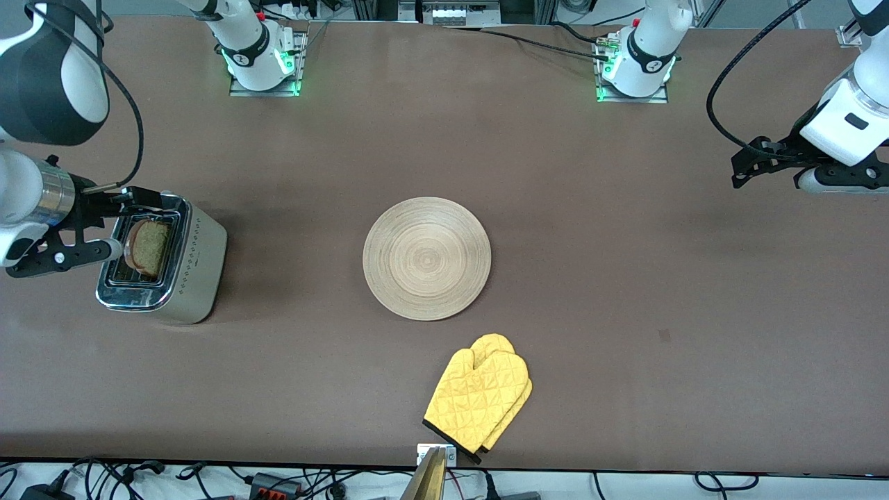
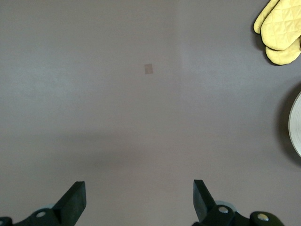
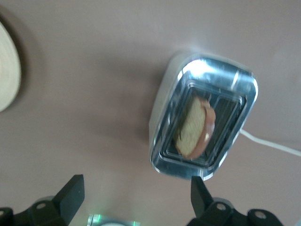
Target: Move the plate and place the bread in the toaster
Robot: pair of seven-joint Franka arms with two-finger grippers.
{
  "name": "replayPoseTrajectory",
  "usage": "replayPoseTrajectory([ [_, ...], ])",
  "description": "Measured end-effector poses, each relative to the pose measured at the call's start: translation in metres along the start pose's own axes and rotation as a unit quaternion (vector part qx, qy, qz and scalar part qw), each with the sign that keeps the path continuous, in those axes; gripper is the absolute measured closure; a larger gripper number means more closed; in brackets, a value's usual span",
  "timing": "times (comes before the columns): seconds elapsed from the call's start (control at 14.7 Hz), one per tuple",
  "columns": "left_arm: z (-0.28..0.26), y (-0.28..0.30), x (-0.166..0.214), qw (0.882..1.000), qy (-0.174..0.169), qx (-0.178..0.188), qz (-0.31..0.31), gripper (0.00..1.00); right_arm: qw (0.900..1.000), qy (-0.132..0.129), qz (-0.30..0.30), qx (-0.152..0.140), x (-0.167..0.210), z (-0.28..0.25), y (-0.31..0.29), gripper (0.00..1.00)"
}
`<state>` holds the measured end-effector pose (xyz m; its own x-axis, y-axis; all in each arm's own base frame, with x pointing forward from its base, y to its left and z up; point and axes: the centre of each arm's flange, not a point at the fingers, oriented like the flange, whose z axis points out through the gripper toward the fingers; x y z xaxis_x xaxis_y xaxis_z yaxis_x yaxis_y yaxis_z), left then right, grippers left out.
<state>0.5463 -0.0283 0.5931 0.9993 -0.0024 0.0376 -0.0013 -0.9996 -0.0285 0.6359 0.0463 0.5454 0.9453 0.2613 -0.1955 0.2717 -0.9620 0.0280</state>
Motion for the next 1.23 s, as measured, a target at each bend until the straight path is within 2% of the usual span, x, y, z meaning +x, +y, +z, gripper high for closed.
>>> replayPoseTrajectory([
  [0.14, -0.004, -0.001, 0.002, 1.0, 0.004, 0.0, -0.001, 0.0, 1.0, 0.013, 0.009, 0.003, -0.013, -0.005, 0.0, 0.0],
  [0.34, -0.008, -0.002, 0.007, 1.0, 0.01, -0.001, -0.003, 0.0, 0.996, 0.014, 0.084, 0.021, -0.039, -0.005, 0.011, 0.0],
  [0.48, -0.006, -0.002, 0.01, 1.0, 0.009, -0.001, -0.002, 0.0, 0.993, 0.021, 0.11, 0.025, -0.05, -0.006, 0.01, 0.0],
  [1.23, -0.007, -0.001, 0.011, 1.0, 0.009, -0.001, -0.002, 0.0, 0.992, 0.04, 0.118, 0.015, -0.066, -0.016, 0.002, 0.0],
])
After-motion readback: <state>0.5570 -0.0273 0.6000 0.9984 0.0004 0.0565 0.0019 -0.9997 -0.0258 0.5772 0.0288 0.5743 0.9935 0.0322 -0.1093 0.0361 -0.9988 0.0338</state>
